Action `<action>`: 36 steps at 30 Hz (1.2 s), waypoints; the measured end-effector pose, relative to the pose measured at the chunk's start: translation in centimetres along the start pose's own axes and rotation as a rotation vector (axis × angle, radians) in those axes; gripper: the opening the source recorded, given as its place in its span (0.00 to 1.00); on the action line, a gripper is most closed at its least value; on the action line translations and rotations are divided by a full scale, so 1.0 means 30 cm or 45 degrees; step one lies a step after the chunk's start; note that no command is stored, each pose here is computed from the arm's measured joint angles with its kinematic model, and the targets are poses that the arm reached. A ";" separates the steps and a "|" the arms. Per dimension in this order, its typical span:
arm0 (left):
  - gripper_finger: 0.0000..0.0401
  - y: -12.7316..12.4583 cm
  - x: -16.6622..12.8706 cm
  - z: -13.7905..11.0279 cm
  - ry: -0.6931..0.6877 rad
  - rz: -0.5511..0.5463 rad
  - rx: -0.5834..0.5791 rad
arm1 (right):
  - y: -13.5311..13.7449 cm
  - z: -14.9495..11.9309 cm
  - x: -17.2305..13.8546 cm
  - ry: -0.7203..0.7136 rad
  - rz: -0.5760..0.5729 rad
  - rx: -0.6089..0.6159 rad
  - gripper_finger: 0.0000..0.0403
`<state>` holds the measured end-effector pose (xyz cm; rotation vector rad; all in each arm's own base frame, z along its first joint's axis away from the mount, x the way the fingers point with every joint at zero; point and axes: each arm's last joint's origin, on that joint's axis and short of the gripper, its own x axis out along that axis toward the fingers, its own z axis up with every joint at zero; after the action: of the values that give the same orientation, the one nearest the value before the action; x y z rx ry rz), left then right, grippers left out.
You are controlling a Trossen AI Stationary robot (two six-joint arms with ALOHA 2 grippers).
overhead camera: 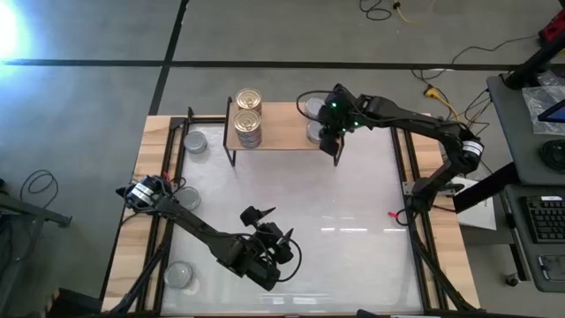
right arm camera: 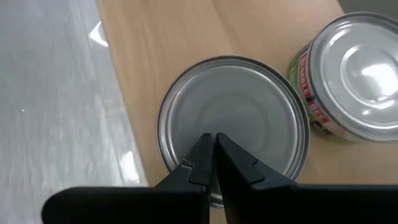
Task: Stack canned seafood by type on shelf
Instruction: Put the green tuna can on the shelf, then stack the green tuna can on top of the other green tuna on the shelf
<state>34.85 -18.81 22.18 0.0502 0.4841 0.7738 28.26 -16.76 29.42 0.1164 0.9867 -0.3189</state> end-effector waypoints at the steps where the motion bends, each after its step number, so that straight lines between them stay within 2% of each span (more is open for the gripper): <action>1: 0.94 0.000 0.000 0.000 0.000 0.000 0.000 | 0.003 -0.001 -0.005 0.000 0.002 0.000 0.03; 12: 0.94 -0.001 -0.003 0.000 -0.009 0.002 -0.002 | 0.016 -0.001 -0.013 -0.008 0.014 0.019 0.03; 26: 0.94 -0.015 -0.054 -0.016 -0.041 -0.031 0.020 | 0.022 0.012 -0.015 -0.028 0.011 0.018 0.03; 29: 0.94 -0.015 -0.055 -0.019 0.013 -0.067 0.029 | 0.023 0.030 -0.050 -0.065 0.004 0.009 0.03; 33: 0.93 -0.009 -0.055 -0.030 0.086 -0.088 0.064 | 0.033 0.076 -0.166 -0.215 -0.021 -0.012 0.03; 36: 0.91 0.033 -0.071 -0.035 0.173 -0.058 0.101 | 0.067 0.087 -0.247 -0.303 -0.009 -0.010 0.03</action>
<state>32.41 -19.69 22.31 0.0599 0.6431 0.7159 27.20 -13.91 36.95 0.0657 0.7525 -0.3272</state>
